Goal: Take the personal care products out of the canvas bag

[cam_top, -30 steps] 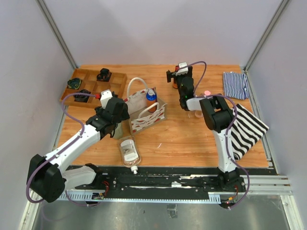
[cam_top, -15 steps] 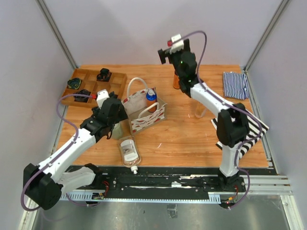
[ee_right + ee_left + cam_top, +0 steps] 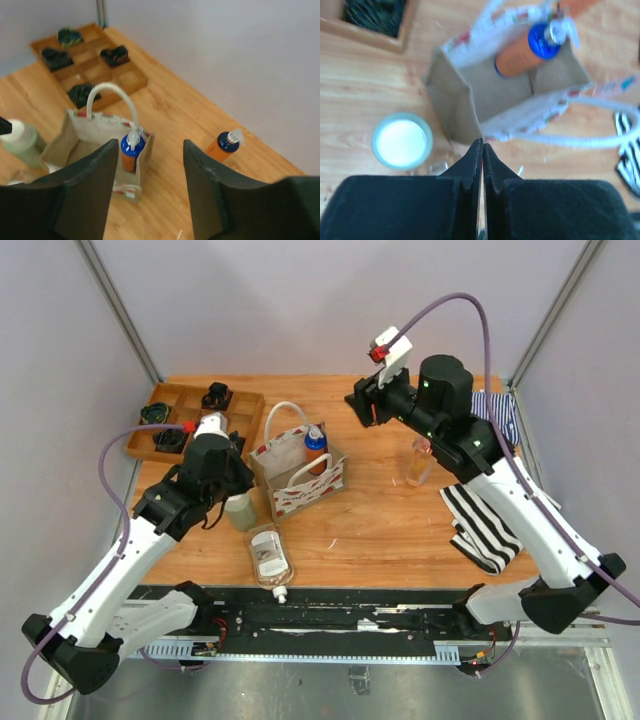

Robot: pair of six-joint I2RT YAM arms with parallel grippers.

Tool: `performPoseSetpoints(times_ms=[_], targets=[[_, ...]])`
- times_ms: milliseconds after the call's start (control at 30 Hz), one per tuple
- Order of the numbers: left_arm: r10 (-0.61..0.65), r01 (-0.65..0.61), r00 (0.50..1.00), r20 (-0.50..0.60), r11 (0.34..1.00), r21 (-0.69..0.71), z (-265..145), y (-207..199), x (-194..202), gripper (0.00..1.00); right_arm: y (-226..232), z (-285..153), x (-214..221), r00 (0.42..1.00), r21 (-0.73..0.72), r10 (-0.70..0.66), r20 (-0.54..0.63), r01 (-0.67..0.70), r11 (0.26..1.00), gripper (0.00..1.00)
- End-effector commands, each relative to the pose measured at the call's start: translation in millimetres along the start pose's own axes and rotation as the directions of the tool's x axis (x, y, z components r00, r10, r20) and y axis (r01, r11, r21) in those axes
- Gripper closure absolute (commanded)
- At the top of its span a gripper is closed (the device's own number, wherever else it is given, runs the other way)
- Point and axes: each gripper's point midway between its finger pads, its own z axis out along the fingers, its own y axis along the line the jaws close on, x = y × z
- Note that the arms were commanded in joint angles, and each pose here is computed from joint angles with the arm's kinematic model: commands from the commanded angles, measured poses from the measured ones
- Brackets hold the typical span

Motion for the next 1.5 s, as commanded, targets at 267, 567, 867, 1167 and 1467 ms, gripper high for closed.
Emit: performPoseSetpoints(times_ms=[267, 567, 867, 1167, 1467], targets=[[0.248, -0.252, 0.787, -0.565, 0.965, 0.074, -57.9, -6.5, 166.9, 0.74, 55.7, 51.2, 101.5, 0.925, -0.201, 0.101, -0.367, -0.185, 0.962, 0.19], [0.145, -0.188, 0.689, -0.710, 0.982, 0.018, -89.5, 6.3, 246.9, 0.52, 66.9, 97.1, 110.6, 0.905, -0.296, 0.072, -0.419, -0.211, 0.932, 0.14], [0.163, -0.222, 0.635, -0.755, 0.975, 0.024, -90.2, 2.3, 299.7, 0.43, 69.7, 144.3, 179.0, 0.836, -0.284, 0.043, -0.547, -0.234, 0.930, 0.40], [0.125, -0.225, 0.663, -0.738, 0.974, -0.037, -74.6, 19.4, 315.7, 0.48, 72.5, 147.3, 222.0, 0.777, -0.267, 0.033, -0.629, -0.257, 0.929, 0.51], [0.132, -0.248, 0.707, -0.695, 0.966, -0.069, -59.5, 24.4, 316.4, 0.56, 73.2, 133.8, 237.1, 0.752, -0.265, 0.011, -0.659, -0.246, 0.932, 0.53]])
